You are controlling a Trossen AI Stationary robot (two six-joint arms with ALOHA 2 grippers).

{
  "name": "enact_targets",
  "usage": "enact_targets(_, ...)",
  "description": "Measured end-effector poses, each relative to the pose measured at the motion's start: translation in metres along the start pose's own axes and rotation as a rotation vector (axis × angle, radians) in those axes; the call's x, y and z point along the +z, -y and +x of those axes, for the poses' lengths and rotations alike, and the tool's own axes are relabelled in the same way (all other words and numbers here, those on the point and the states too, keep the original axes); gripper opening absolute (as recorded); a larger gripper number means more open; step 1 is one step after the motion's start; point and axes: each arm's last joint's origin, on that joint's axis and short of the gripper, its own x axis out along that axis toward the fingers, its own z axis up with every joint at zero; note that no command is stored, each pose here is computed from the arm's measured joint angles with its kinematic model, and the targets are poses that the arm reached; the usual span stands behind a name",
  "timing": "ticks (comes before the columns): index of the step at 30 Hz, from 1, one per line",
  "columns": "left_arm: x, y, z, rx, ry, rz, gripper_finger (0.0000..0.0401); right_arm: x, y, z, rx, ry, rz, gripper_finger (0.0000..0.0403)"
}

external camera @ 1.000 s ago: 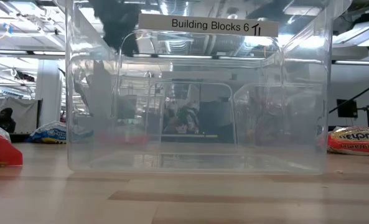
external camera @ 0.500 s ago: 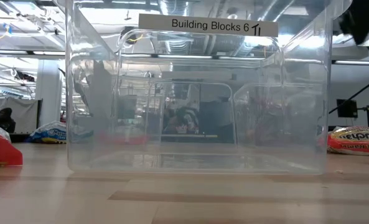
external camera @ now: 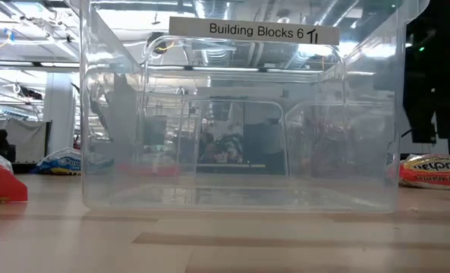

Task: Sort Maruchan noodles
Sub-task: Put the top right orange bag into the top left transparent bin

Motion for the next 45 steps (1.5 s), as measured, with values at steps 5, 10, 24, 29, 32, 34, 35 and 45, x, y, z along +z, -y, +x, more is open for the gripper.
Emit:
enact_targets(5,-0.001,0.002,0.0,-0.07,-0.028,-0.017,0.0222,0.0,-0.012,0.015,-0.087,-0.002,0.013,0.0265)
enact_targets(10,-0.002,0.002,0.0,-0.087,-0.037,-0.042,0.0222,-0.001,-0.023,0.034,-0.207,-0.026,-0.015,0.0265)
enact_targets(24,-0.001,0.002,0.0,-0.076,-0.028,-0.108,0.0222,-0.006,-0.039,0.055,-0.242,-0.053,-0.28,0.0028)
enact_targets(29,0.0,0.002,0.0,-0.069,-0.019,-0.109,0.0222,-0.011,-0.036,0.034,-0.143,-0.05,-0.318,0.0011)
enact_targets(32,0.001,0.002,0.0,-0.062,-0.006,-0.107,0.0222,-0.016,-0.033,0.007,-0.015,-0.065,-0.369,0.0007)
enact_targets(34,0.001,0.002,0.0,-0.049,0.004,-0.106,0.0222,-0.018,-0.03,-0.013,0.092,-0.093,-0.41,0.0006)
enact_targets(35,0.001,0.002,0.0,-0.042,0.006,-0.106,0.0222,-0.019,-0.029,-0.024,0.152,-0.099,-0.43,0.0006)
enact_targets(45,0.001,0.001,0.0,-0.025,0.011,-0.104,0.0222,0.014,-0.04,-0.149,0.831,0.436,-0.4,0.0006)
